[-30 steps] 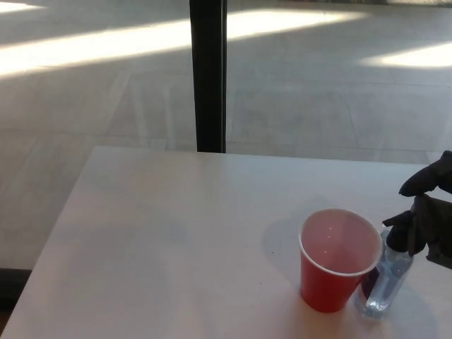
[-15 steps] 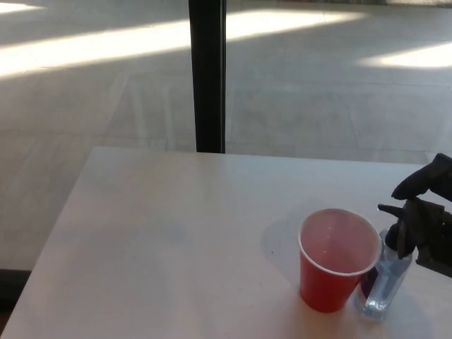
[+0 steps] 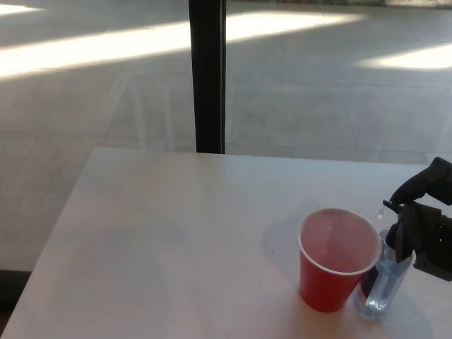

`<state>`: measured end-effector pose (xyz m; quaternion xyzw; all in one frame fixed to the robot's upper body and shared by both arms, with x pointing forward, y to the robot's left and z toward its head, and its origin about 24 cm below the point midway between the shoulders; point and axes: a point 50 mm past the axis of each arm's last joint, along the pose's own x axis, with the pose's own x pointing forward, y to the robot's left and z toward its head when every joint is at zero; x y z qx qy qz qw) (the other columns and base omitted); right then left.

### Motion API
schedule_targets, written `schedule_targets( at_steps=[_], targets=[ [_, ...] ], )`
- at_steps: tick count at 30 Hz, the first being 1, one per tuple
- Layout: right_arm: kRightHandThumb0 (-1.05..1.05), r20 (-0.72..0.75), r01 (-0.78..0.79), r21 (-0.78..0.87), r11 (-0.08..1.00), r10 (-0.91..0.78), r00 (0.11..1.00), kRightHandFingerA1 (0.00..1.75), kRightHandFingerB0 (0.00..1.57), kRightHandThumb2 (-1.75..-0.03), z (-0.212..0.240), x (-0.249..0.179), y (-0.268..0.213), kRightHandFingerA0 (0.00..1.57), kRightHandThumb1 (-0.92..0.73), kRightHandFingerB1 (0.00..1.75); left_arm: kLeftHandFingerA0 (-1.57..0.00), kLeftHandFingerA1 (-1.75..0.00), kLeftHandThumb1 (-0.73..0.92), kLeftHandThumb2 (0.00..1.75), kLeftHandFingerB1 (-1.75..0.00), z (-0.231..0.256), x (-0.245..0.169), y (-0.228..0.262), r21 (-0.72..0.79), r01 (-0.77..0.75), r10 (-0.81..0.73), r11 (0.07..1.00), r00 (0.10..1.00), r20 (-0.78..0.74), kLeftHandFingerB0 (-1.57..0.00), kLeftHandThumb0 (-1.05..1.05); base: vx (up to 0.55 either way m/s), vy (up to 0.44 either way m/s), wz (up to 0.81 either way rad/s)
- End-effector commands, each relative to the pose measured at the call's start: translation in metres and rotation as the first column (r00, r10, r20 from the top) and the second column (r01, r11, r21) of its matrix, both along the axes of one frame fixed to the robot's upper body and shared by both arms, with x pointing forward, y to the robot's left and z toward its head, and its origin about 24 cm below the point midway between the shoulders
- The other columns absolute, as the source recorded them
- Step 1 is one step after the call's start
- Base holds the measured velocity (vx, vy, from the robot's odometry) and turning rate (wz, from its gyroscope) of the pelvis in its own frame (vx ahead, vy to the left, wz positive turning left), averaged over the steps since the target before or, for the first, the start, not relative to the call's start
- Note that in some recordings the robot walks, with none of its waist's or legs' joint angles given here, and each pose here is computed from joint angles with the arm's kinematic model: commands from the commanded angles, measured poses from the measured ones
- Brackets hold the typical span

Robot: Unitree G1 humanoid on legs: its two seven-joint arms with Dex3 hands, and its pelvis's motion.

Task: The robot uses its right hand fist to press the hand soap kept in the middle of the table to get liquid hand soap out

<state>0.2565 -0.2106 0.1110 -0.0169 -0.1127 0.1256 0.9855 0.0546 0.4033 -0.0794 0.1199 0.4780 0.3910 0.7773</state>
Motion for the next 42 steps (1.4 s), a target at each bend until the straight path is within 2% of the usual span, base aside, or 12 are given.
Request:
schedule_targets(
  at_steps=[1, 10, 12, 31, 32, 33, 34, 37, 39, 40, 41, 42],
  targets=[
    [-0.28, -0.545, -0.012, -0.130, 0.991, -0.061, 0.836, 1.75, 0.63, -1.01, -0.099, -0.036, -0.021, 1.04, -0.65, 1.66, -0.81, -0.97, 0.47, 0.90, -0.80, 0.008, 0.000, 0.009, 0.033, 0.001, -0.001, 0.999, 1.000, -0.011, -0.57, -0.32, 0.00, 0.000, 0.00],
    [-0.43, -0.503, 0.006, -0.152, 0.988, -0.083, 0.860, 1.75, 0.53, -0.85, -0.088, -0.028, -0.026, 0.95, -0.85, 1.73, -0.82, -1.00, 0.44, 0.95, -0.83, 0.009, -0.003, 0.011, 0.026, -0.013, 0.013, 1.000, 1.000, -0.001, -0.59, -0.35, 0.00, 0.000, 0.00],
    [-0.28, -0.455, 0.049, -0.146, 0.988, -0.111, 0.883, 1.75, 0.70, -0.95, -0.073, -0.020, -0.034, 0.95, -0.70, 1.44, -0.82, -0.99, 0.47, 0.91, -0.79, 0.009, -0.005, 0.011, 0.030, -0.018, 0.018, 0.999, 1.000, -0.008, -0.55, -0.32, 0.00, 0.000, 0.00],
    [-0.21, -0.206, 0.156, -0.134, 0.979, -0.181, 0.962, 1.75, 0.77, -0.95, 0.030, 0.012, -0.078, 0.95, -0.69, 1.20, -0.80, -0.97, 0.46, 0.92, -0.81, 0.008, -0.019, 0.012, 0.037, -0.007, 0.009, 0.999, 0.999, -0.041, -0.58, -0.34, 0.00, 0.000, 0.00],
    [-0.18, -0.192, 0.168, -0.116, 0.979, -0.188, 0.963, 1.68, 0.79, -0.95, 0.037, 0.013, -0.080, 1.19, -0.64, 1.13, -0.81, -0.98, 0.46, 0.92, -0.80, 0.008, -0.021, 0.012, 0.035, -0.006, 0.008, 0.999, 0.999, -0.047, -0.57, -0.34, 0.00, 0.000, 0.00],
    [-0.31, -0.169, 0.190, -0.101, 0.977, -0.205, 0.964, 1.36, 0.82, -1.09, 0.047, 0.014, -0.083, 1.17, -0.60, 1.05, -0.81, -0.98, 0.47, 0.92, -0.81, 0.008, -0.023, 0.012, 0.030, -0.011, 0.012, 0.999, 0.999, -0.049, -0.59, -0.33, 0.00, 0.000, 0.00],
    [-0.21, -0.146, 0.196, -0.090, 0.977, -0.207, 0.967, 1.75, 0.75, -0.98, 0.055, 0.014, -0.085, 0.95, -0.66, 1.24, -0.81, -0.97, 0.46, 0.93, -0.81, 0.007, -0.023, 0.012, 0.031, -0.012, 0.014, 0.999, 0.999, -0.052, -0.58, -0.33, 0.00, 0.000, 0.00],
    [-0.18, -0.098, 0.239, -0.050, 0.970, -0.243, 0.965, 1.75, 0.72, -0.93, 0.079, 0.014, -0.093, 0.92, -0.74, 1.18, -0.81, -0.97, 0.46, 0.94, -0.81, 0.007, -0.026, 0.012, 0.026, -0.023, 0.025, 0.999, 0.998, -0.049, -0.58, -0.30, 0.00, 0.000, 0.00],
    [-0.09, -0.060, 0.257, 0.001, 0.966, -0.257, 0.965, 1.75, 0.68, -0.91, 0.093, 0.013, -0.102, 1.14, -0.77, 1.13, -0.79, -0.95, 0.47, 0.93, -0.80, 0.006, -0.026, 0.012, 0.021, -0.026, 0.027, 0.999, 0.998, -0.055, -0.57, -0.30, 0.00, 0.000, 0.00],
    [-0.12, -0.056, 0.257, 0.014, 0.966, -0.256, 0.965, 1.75, 0.61, -0.84, 0.095, 0.013, -0.104, 0.85, -0.86, 1.17, -0.79, -0.95, 0.47, 0.93, -0.80, 0.006, -0.026, 0.011, 0.020, -0.026, 0.028, 0.999, 0.998, -0.053, -0.57, -0.29, 0.00, 0.000, 0.00],
    [-0.12, -0.052, 0.256, 0.030, 0.966, -0.255, 0.966, 1.75, 0.61, -0.84, 0.097, 0.013, -0.107, 0.85, -0.86, 1.17, -0.79, -0.95, 0.47, 0.93, -0.80, 0.006, -0.027, 0.011, 0.019, -0.028, 0.028, 0.999, 0.998, -0.051, -0.57, -0.29, 0.00, 0.000, 0.00],
    [-0.26, -0.054, 0.275, 0.046, 0.960, -0.273, 0.961, 1.45, 0.68, -0.95, 0.102, 0.012, -0.114, 1.03, -0.84, 1.03, -0.80, -0.96, 0.47, 0.93, -0.80, 0.006, -0.028, 0.011, 0.022, -0.021, 0.022, 1.000, 0.998, -0.055, -0.57, -0.31, 0.00, 0.000, 0.00]
  ],
)
